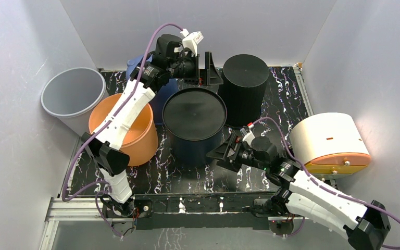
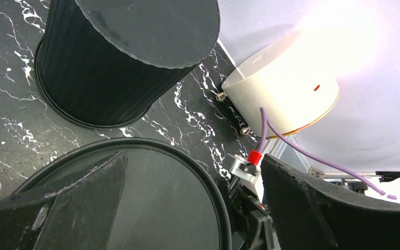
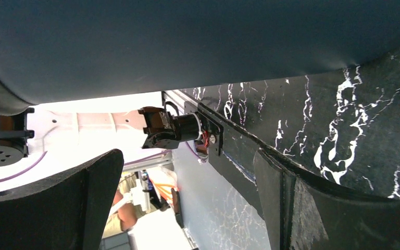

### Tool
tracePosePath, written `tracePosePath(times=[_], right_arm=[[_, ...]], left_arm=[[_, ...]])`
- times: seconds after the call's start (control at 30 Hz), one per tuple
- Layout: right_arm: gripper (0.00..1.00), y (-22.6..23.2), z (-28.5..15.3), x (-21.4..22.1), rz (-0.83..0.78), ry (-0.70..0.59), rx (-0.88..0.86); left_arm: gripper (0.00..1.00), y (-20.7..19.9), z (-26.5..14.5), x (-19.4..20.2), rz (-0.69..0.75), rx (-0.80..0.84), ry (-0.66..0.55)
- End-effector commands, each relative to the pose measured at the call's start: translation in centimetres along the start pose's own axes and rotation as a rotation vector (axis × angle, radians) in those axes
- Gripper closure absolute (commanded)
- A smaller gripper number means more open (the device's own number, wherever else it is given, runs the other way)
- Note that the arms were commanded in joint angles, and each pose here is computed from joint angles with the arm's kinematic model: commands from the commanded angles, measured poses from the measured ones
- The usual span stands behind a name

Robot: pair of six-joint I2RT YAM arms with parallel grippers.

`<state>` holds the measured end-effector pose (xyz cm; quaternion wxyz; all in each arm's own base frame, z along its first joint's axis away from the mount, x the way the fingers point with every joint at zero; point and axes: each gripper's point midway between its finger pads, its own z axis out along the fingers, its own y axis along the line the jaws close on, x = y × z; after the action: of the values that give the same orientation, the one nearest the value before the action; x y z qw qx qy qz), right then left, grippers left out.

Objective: Turn the large container upside down

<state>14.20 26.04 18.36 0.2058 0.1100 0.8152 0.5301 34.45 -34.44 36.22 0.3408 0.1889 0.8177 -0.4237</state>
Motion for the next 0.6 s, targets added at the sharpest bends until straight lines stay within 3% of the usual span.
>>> tracePosePath(times=[0.0,0.27,0.57], right_arm=[[0.04,3.3,0.6,-0.7,0.058,-0.047,-0.163],[0.03,2.5,1.4,-1.3,0.165,-0.139,-0.203],[0.03,4.3,4.0,-2.0,0.191,-0.142,-0.273]], left_arm=[[0.02,-3.6,-5.3,-2.2,0.051,0.024,-0.103],[0.02,-4.4,-8.7,-2.5,0.068,-0.027,-0.166],[0.02,-3.4,-11.3,-1.8,0.062,-0.132,-0.185]])
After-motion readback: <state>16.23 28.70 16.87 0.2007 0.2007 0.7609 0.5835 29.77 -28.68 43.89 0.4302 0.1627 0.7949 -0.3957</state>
